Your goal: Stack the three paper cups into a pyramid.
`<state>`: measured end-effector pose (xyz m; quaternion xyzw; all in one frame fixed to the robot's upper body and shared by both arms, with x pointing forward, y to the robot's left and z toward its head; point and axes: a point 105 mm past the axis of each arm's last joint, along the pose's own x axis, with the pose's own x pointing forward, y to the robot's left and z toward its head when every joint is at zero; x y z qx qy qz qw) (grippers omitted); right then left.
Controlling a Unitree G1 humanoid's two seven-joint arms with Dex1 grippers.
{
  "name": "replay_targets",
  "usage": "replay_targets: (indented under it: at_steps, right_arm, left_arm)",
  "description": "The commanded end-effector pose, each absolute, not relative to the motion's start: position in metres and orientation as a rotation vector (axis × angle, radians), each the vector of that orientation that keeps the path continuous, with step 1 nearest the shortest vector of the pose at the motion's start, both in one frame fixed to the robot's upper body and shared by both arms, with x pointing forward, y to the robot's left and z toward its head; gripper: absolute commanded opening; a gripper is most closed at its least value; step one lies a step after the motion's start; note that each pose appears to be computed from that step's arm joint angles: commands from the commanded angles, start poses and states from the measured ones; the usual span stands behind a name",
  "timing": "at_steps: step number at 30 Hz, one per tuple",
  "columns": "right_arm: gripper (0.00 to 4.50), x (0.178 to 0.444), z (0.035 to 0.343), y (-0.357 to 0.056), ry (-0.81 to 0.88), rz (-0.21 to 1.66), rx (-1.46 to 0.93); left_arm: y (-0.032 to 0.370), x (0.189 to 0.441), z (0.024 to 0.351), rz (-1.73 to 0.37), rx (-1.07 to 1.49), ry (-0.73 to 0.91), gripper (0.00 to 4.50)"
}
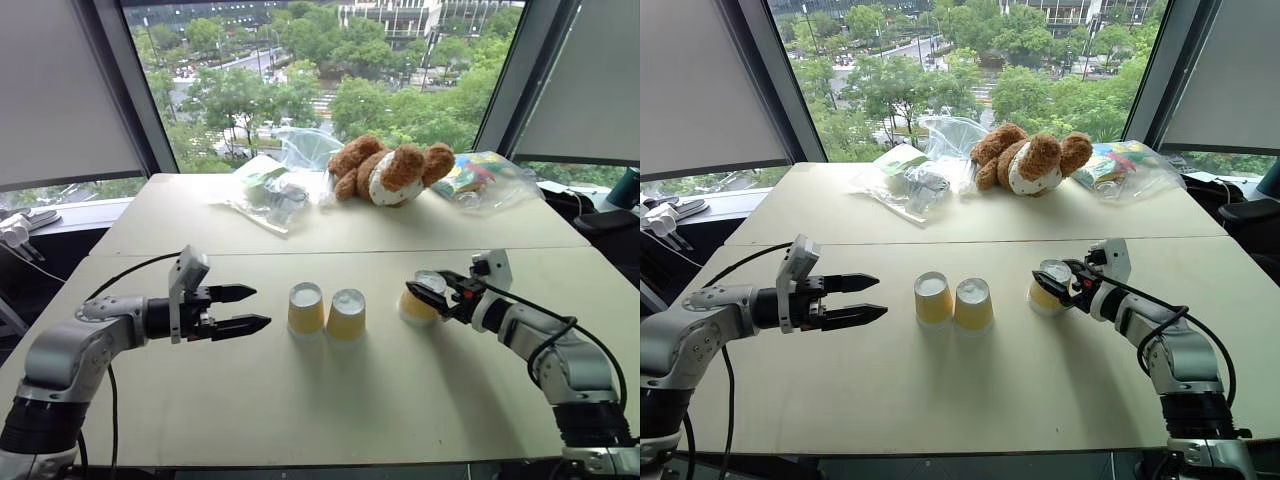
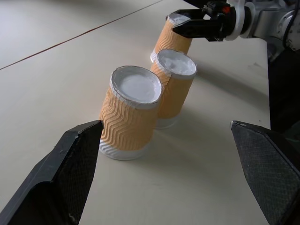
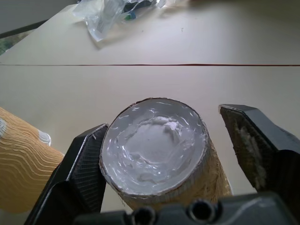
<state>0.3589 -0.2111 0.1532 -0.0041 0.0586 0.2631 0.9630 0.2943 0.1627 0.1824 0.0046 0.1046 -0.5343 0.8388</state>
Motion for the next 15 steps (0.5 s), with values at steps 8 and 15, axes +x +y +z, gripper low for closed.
replay_targets:
  at_steps: [8, 15]
  right_arm:
    - [2.18, 0.360, 0.183, -0.199, 0.017, 0.566, -0.026]
    - [2.18, 0.350, 0.269, -0.113, -0.169, 0.844, -0.082]
  left_arm:
    - [0.169, 0.292, 0.196, -1.117, 0.039, 0.170, 4.50]
    - [0.171, 0.289, 0.195, -1.122, 0.048, 0.188, 4.50]
